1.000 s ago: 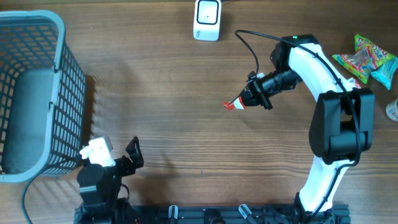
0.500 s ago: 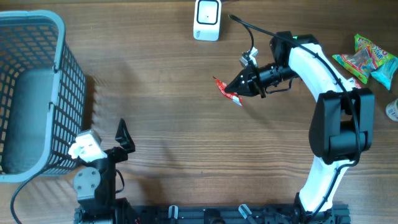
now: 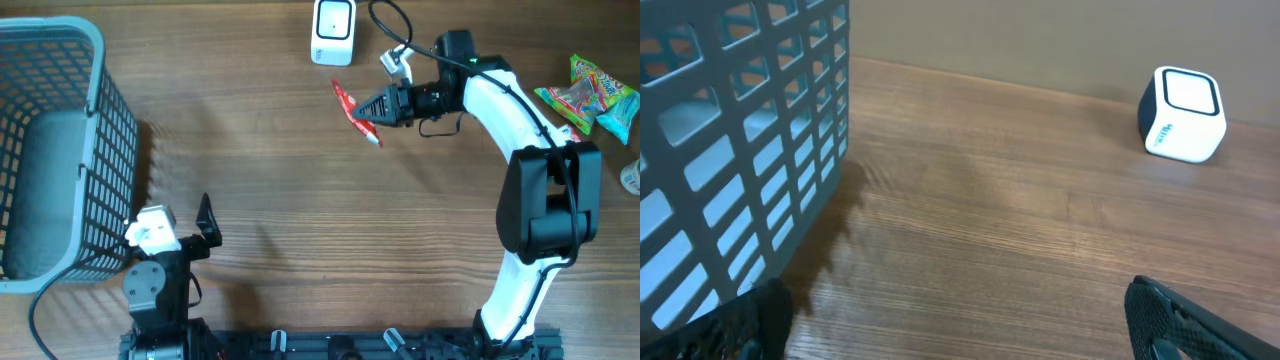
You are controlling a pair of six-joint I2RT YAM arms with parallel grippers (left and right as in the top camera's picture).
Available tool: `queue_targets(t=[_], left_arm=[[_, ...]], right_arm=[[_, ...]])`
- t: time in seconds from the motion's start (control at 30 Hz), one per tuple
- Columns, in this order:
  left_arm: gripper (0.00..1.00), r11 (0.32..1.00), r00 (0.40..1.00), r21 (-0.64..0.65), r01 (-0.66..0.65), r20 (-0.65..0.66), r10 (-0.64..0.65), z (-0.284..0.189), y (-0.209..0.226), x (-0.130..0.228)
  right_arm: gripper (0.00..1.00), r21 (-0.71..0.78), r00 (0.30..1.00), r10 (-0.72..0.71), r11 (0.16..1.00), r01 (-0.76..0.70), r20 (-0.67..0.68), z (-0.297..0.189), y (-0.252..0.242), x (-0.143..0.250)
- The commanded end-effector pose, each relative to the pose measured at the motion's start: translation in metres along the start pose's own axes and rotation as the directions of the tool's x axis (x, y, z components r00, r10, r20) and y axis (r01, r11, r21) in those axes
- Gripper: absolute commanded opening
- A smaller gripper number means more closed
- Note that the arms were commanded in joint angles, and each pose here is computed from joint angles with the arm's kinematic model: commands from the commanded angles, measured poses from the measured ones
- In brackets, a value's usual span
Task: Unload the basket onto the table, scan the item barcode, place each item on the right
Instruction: 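Carry the Nescafe stick to the far right and release it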
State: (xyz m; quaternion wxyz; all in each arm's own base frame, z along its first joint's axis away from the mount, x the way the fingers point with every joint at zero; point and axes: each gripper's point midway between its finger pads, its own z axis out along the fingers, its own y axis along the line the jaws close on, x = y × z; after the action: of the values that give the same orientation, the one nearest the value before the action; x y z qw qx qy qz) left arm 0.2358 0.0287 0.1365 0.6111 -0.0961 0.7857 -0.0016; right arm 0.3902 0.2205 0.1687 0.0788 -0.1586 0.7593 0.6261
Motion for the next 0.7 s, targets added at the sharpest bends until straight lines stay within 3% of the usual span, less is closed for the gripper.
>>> queue_targets(t=[0.0,0.07,0.17,0.3,0.43,0.67], left_arm=[[1.0,0.999,1.0,0.043,-0.022,-0.012,0.023,0.001,-0.007,0.005],[1.0,0.999,1.0,0.045,-0.022,-0.013,0.023,0.001,-0.008,0.005],[1.0,0.999,1.0,0.045,-0.022,-0.013,0.023,0.001,-0.008,0.005],[1.0,0.999,1.0,0.045,-0.022,-0.013,0.023,0.001,-0.008,0.005],[1.0,0.999,1.0,0.045,-0.022,-0.013,0.023,0.001,-0.008,0.005],[1.0,0.999,1.0,0.045,-0.022,-0.013,0.023,0.001,-0.008,0.005]], right_arm=[[0.05,0.036,0.999,-0.031,0.999,0.03,0.023,0.001,0.001,-0.014],[0.04,0.269,0.997,-0.026,0.963,0.007,0.068,-0.002,-0.037,-0.03],[0.05,0.589,0.982,-0.128,0.808,0.022,0.139,-0.014,-0.079,-0.062],[0.05,0.812,0.925,-0.337,0.581,0.059,0.175,-0.012,-0.081,-0.108],[0.05,0.92,0.827,-0.519,0.392,0.004,0.218,-0.015,-0.075,-0.145],[0.05,0.899,0.765,-0.57,0.436,-0.028,0.3,-0.002,-0.088,-0.182]])
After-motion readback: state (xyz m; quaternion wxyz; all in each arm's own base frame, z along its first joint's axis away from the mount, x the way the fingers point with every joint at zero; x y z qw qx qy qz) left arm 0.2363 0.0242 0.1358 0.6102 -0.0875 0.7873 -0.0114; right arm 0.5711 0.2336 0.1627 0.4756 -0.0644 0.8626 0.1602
